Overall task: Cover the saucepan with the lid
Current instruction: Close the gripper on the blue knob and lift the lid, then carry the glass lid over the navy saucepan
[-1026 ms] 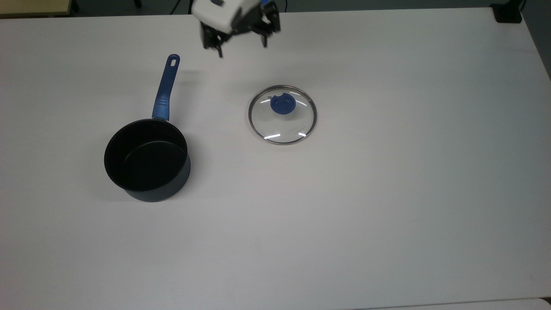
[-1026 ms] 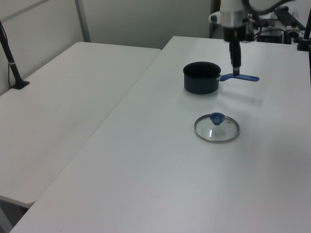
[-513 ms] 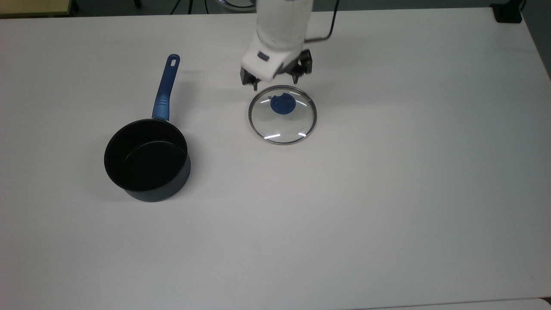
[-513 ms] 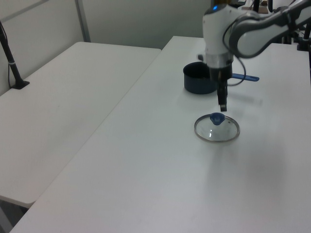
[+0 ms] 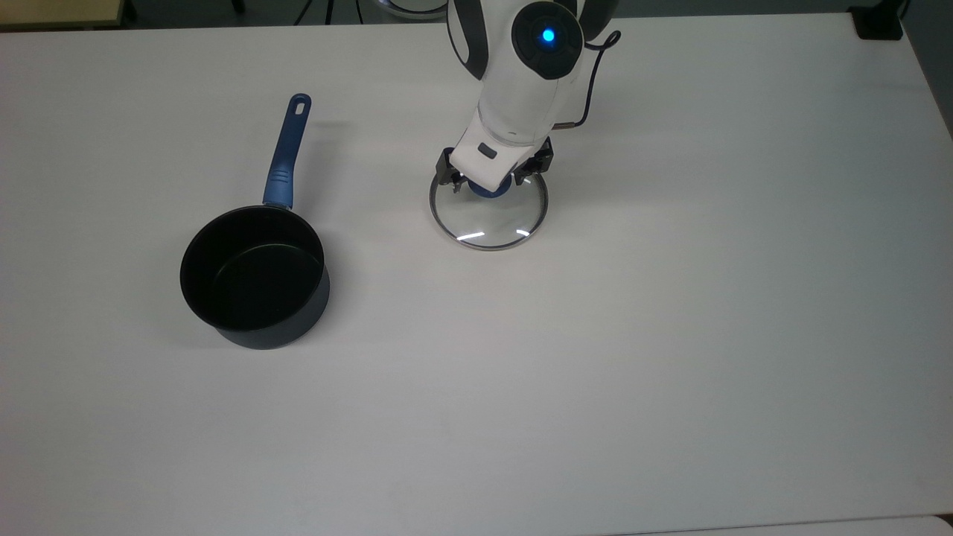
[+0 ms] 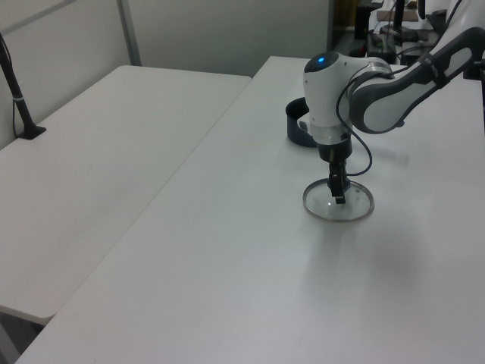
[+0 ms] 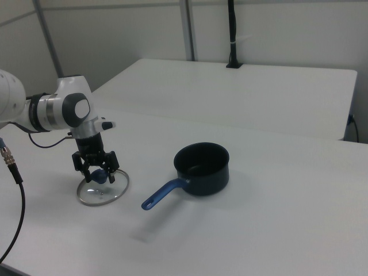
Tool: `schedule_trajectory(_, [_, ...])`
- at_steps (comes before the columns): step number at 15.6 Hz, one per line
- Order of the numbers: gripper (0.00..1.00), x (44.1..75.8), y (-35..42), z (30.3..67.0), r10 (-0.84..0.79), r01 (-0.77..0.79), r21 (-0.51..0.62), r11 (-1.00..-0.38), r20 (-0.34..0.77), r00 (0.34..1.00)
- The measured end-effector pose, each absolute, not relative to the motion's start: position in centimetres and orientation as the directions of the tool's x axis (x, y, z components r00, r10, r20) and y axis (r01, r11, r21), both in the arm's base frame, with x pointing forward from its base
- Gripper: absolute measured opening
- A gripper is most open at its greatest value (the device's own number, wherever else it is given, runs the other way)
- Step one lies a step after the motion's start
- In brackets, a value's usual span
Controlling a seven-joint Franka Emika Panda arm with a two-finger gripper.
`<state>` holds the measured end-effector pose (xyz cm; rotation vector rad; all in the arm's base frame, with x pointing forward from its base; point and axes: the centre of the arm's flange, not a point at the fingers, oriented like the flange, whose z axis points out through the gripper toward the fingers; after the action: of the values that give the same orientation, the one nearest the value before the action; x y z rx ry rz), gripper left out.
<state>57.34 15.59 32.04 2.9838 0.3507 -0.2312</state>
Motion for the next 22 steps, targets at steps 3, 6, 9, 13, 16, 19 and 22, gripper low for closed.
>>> schedule_trajectory(3, [0.65,57.6,15.4,32.7,0.203,0.22,0.11,-0.969,-0.153,0.967])
schedule_trajectory(6, [0.58,58.2,14.1,34.0,0.162,0.175,0.097,-0.98,-0.129,0.978])
schedule_trajectory(9, [0.44,58.2,12.4,36.8,0.129,0.141,0.104,-0.985,-0.112,0.985])
schedule_trajectory(13, [0.44,58.9,9.6,44.3,0.063,0.069,0.08,-0.994,-0.073,0.995])
schedule_trajectory(16, [0.44,60.6,4.9,50.6,0.01,0.011,0.055,-0.998,-0.009,1.0])
schedule_trajectory(19, [0.44,61.8,-2.0,53.9,-0.011,-0.012,0.055,-0.998,0.028,1.0])
schedule_trajectory(22, [0.44,63.4,-9.8,53.8,-0.066,-0.069,0.067,-0.995,0.036,0.997])
